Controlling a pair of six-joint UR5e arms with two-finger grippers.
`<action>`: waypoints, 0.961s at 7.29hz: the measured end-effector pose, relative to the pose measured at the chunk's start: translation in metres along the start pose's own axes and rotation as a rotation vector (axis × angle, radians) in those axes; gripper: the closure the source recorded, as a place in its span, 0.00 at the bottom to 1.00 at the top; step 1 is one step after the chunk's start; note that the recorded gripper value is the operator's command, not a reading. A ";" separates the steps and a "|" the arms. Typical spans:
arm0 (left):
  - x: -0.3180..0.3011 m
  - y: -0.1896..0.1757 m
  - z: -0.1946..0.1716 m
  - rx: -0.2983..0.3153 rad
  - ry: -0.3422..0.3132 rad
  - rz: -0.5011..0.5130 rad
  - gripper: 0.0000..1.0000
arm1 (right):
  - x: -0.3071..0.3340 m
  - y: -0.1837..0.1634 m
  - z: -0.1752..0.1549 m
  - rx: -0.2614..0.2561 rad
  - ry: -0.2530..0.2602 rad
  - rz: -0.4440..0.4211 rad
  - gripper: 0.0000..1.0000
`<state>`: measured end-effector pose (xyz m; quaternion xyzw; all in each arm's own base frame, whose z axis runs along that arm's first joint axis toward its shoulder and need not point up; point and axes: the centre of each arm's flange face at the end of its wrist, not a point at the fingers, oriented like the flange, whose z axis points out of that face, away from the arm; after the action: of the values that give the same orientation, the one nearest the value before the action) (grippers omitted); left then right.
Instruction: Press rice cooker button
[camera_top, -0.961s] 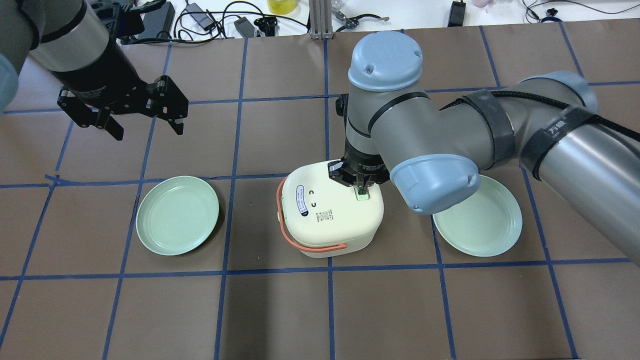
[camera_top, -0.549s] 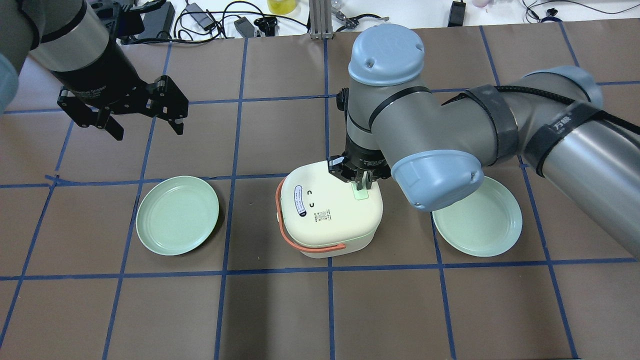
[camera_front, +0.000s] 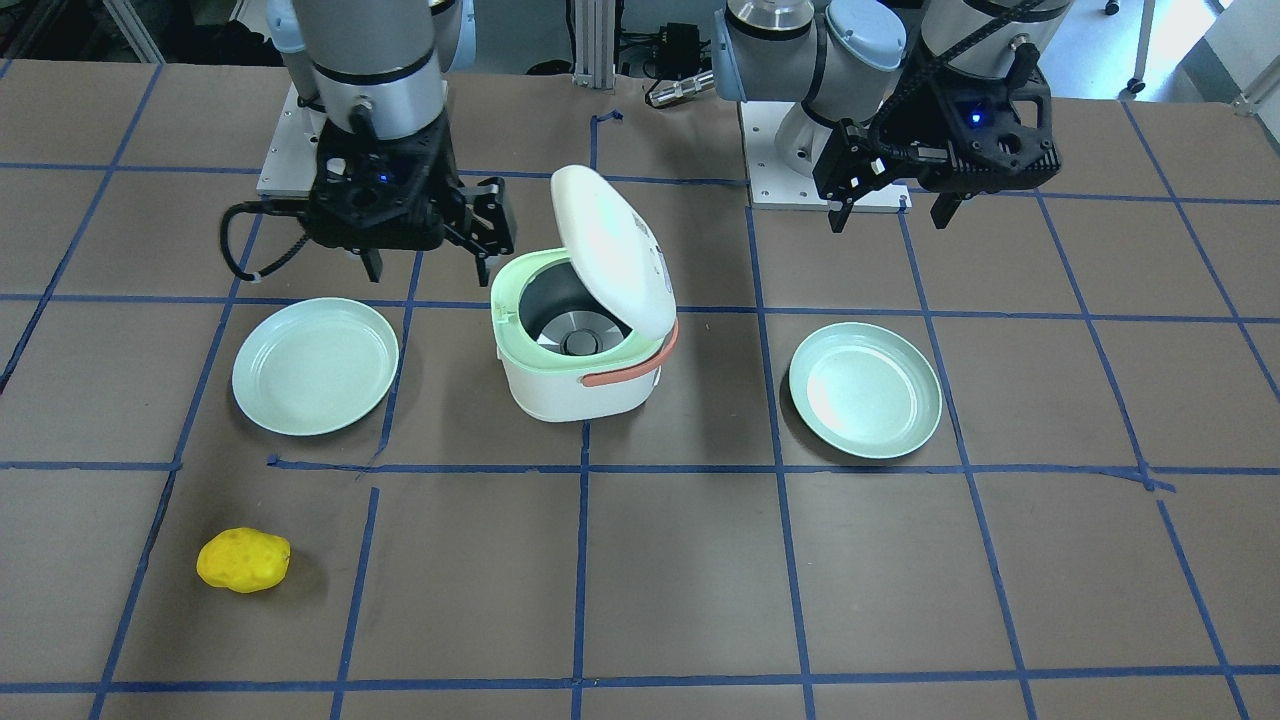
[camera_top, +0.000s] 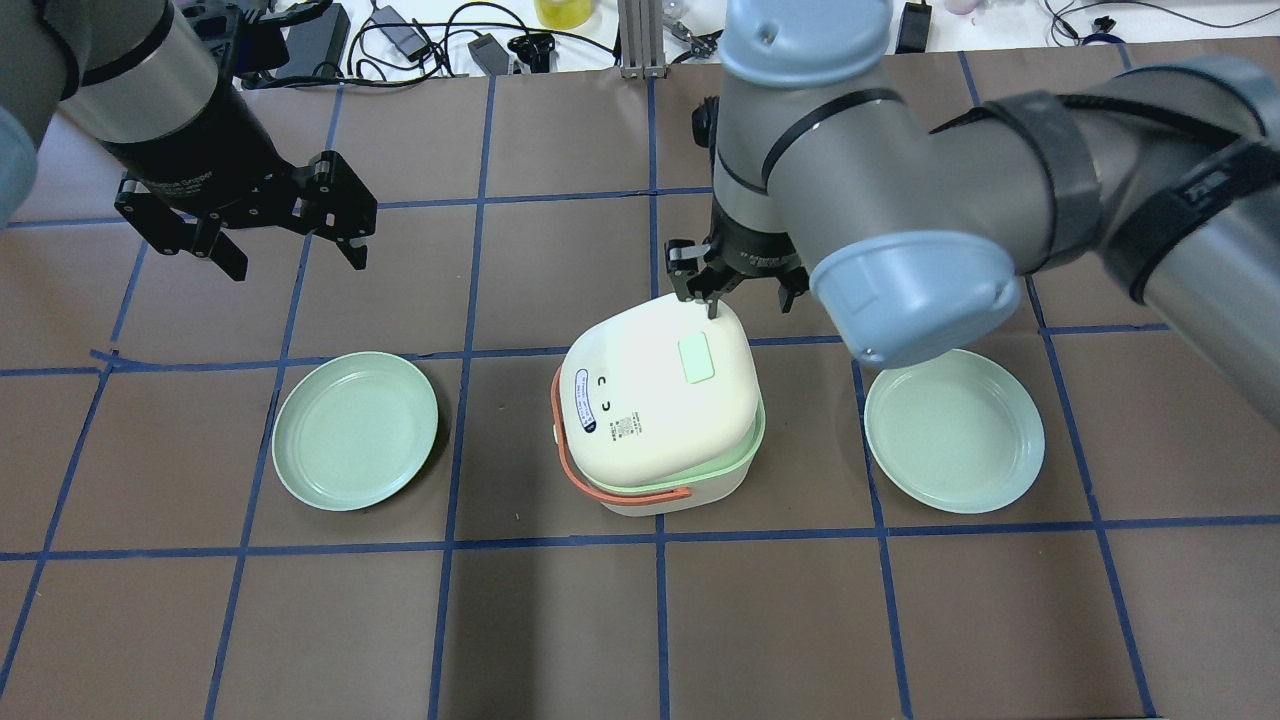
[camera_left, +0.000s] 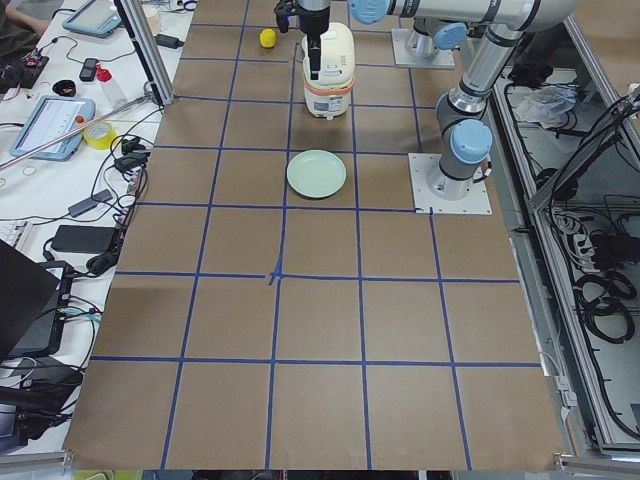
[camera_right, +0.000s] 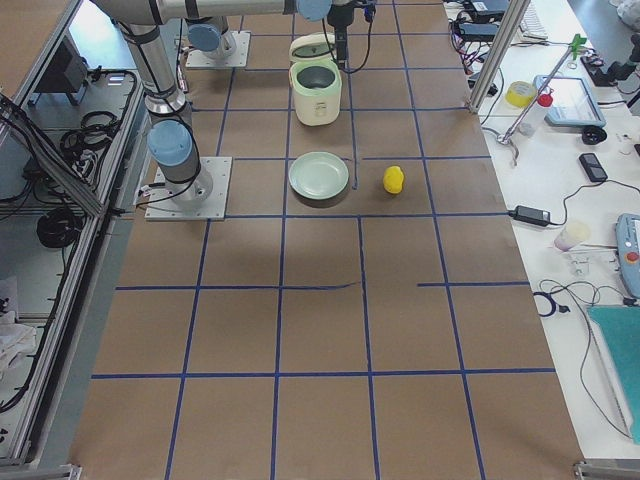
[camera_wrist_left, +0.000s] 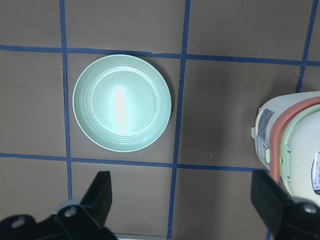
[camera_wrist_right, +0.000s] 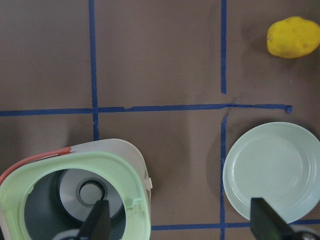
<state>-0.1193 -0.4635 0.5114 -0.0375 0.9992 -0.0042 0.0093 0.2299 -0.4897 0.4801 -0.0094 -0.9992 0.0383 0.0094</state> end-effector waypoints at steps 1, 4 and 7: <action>0.000 0.000 0.000 0.000 0.000 0.000 0.00 | 0.026 -0.013 -0.019 -0.002 0.003 0.004 0.00; 0.000 0.000 0.000 0.000 0.000 0.001 0.00 | 0.071 -0.030 -0.041 -0.001 0.009 0.021 0.00; 0.000 0.000 0.000 0.000 0.000 0.001 0.00 | 0.073 -0.030 -0.041 -0.001 0.008 0.022 0.00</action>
<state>-0.1193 -0.4635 0.5114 -0.0372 0.9993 -0.0043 0.0093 0.1570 -0.5154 0.5244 -0.0204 -0.9990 0.0379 0.0127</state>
